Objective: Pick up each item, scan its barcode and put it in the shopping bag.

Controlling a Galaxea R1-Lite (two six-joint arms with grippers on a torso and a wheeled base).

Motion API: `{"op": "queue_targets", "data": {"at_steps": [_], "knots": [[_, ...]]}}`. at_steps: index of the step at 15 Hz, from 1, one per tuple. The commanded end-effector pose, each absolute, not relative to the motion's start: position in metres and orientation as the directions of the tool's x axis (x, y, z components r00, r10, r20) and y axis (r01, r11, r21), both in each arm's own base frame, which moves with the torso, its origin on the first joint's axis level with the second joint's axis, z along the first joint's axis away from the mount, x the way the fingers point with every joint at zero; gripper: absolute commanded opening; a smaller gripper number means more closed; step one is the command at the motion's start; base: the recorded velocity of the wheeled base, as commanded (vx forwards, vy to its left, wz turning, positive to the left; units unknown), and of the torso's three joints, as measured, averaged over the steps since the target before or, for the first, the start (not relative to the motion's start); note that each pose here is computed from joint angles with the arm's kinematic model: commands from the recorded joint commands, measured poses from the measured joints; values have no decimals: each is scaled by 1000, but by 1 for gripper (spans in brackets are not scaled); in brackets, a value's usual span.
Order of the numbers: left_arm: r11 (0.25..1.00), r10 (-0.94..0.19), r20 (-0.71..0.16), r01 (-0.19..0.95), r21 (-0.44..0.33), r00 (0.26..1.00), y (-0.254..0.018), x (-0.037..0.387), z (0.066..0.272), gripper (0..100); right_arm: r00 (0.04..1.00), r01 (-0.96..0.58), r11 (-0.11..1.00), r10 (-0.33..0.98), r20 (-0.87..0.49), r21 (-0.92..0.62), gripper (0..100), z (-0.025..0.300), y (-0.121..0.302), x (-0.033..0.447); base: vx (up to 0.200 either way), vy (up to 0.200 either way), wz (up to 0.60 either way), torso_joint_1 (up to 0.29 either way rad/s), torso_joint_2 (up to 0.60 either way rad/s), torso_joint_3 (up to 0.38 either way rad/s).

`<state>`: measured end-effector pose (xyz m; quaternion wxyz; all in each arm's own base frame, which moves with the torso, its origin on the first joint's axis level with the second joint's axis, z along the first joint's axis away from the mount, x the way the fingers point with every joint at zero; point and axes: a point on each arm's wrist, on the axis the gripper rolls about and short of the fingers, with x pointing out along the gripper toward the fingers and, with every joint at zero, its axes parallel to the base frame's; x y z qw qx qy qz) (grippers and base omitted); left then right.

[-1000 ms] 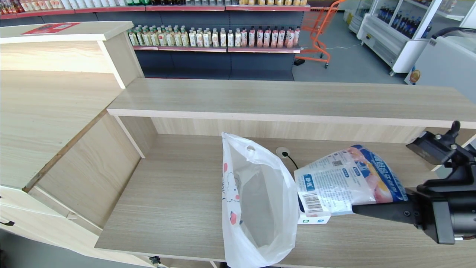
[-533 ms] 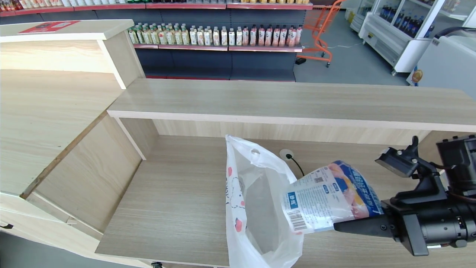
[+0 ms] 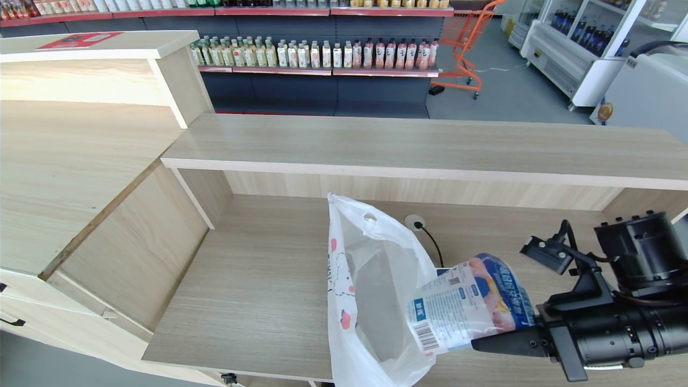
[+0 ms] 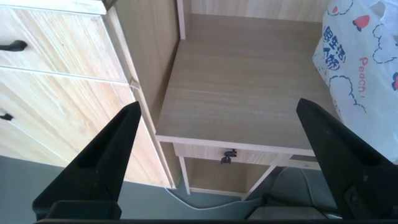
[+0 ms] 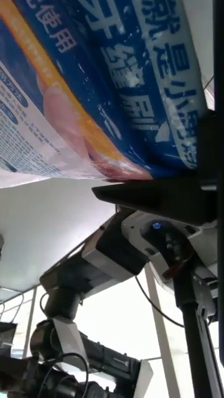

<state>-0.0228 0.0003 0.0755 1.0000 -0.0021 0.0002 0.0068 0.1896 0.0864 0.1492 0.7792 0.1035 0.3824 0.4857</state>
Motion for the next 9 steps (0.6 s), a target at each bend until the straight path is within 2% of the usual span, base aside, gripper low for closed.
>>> {"op": "queue_targets", "data": {"at_steps": [1, 3, 5, 9], "knots": [[1000, 14, 0, -14, -5, 1000, 0, -23, 75, 100, 207, -686, 523, 807, -553, 507, 0, 126, 99, 216, 0, 0, 0, 0, 0, 0], [1000, 14, 0, -14, -5, 1000, 0, -23, 75, 100, 202, -727, 500, 811, -549, 471, 0, 116, 111, 231, 0, 0, 0, 0, 0, 0], [1000, 14, 0, -14, -5, 1000, 0, -23, 75, 100, 244, -737, 533, 783, -573, 416, 0, 105, 126, 248, 0, 0, 0, 0, 0, 0], [1000, 14, 0, -14, -5, 1000, 0, -23, 75, 100, 257, -769, 522, 781, -569, 368, 0, 92, 146, 256, 0, 0, 0, 0, 0, 0]]}}
